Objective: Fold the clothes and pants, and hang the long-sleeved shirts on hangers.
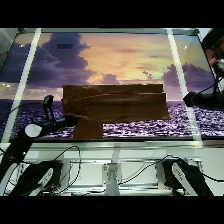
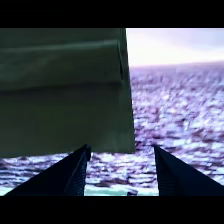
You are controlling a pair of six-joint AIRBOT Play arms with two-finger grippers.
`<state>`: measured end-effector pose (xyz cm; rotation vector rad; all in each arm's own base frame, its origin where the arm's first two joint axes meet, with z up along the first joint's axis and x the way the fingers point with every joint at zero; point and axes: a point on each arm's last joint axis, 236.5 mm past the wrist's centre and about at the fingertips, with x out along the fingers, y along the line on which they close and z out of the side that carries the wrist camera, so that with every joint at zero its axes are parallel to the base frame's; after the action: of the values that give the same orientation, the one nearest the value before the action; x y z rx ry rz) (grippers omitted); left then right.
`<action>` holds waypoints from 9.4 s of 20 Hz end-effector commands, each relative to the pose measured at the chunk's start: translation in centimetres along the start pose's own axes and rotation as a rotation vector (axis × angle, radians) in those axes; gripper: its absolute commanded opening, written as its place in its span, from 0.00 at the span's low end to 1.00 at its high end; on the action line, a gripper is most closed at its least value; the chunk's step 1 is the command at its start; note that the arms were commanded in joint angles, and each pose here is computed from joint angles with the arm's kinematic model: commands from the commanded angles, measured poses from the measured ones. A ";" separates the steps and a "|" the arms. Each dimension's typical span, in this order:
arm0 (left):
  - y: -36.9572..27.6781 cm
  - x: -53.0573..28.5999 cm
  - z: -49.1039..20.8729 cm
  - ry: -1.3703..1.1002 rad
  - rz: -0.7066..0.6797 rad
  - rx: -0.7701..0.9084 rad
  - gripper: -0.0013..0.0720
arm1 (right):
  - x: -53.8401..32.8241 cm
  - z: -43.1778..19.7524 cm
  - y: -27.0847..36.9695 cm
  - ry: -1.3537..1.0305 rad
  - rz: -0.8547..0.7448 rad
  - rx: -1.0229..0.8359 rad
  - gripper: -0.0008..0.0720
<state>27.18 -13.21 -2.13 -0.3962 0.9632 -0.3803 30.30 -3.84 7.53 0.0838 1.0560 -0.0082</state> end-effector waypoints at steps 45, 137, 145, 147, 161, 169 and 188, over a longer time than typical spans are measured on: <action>-3.5 -2.8 5.6 -0.114 -0.054 0.068 0.04 | 16.7 -10.6 2.0 0.186 0.087 0.833 0.04; 19.1 6.0 14.0 0.154 -0.098 -0.206 1.00 | 14.8 13.6 7.6 -0.303 0.288 0.470 0.66; 17.9 7.5 13.4 0.161 -0.209 -0.271 1.00 | 14.8 13.6 7.6 -0.303 0.288 0.470 0.66; 17.6 7.7 12.6 0.188 -0.228 -0.276 1.00 | 14.8 13.6 7.7 -0.302 0.289 0.470 0.66; 12.9 11.3 12.3 0.225 -0.248 -0.063 0.39 | 14.9 13.0 8.1 -0.272 0.301 0.471 0.63; 4.2 6.8 18.9 0.106 -0.277 0.192 0.04 | 14.4 11.6 10.3 -0.174 0.352 0.432 0.35; -22.5 3.9 19.9 -0.107 -0.578 0.228 0.04 | 19.8 4.1 33.0 0.022 0.532 0.253 0.04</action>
<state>43.27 -29.72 15.32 -0.4513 0.7021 -0.9655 46.18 25.74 -4.06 0.5914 0.9668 0.3040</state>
